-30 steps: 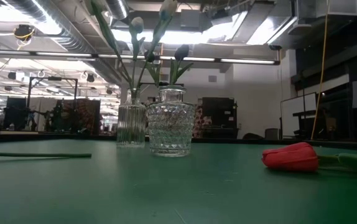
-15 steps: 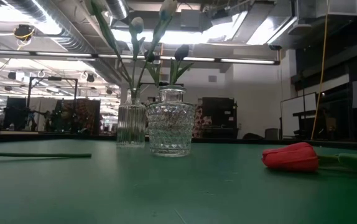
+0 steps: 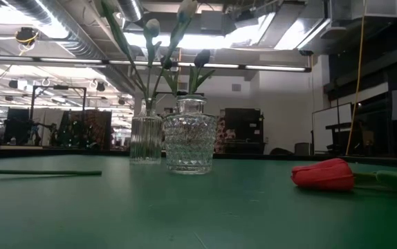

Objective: Sort flowers into vase by color
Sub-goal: Put the top pink flower into the bottom transparent vase

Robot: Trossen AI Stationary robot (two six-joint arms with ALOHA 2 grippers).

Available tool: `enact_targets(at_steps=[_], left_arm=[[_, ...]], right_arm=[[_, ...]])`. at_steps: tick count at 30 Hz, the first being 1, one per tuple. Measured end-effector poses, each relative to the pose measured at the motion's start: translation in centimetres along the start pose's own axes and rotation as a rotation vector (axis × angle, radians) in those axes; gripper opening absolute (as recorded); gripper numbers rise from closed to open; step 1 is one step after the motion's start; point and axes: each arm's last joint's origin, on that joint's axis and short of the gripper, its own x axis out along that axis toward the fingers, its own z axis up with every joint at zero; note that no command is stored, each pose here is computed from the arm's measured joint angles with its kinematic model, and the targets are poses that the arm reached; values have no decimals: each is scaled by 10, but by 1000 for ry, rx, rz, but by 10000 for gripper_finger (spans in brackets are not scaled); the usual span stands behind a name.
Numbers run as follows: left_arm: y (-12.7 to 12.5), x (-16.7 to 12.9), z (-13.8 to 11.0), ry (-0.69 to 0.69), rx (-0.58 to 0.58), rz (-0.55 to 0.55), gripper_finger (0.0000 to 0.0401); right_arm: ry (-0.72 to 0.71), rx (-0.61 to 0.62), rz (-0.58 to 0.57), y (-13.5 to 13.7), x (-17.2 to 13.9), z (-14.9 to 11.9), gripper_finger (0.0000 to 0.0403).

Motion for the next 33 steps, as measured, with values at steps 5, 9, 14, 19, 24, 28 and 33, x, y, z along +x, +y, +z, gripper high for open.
enact_targets(at_steps=[5,9,14,19,24,28,33], left_arm=[[7,-26,10,-12,-76,13,219],[10,-52,21,-52,-81,2,214],[14,-86,29,-67,-69,35,197],[20,-111,30,-45,-94,91,184],[22,-119,25,10,-117,124,178],[21,-118,21,44,-138,124,178],[21,-115,20,47,-172,124,178]], right_arm=[[7,-100,-90,-2,-34,15,2],[29,-163,-102,4,-65,24,2],[159,-191,-132,11,-86,10,2],[296,-140,-44,-4,-101,-14,1],[263,-116,163,-31,-106,-13,1],[38,-213,400,-47,-111,-12,1],[-14,-138,464,-76,-125,-48,1]])
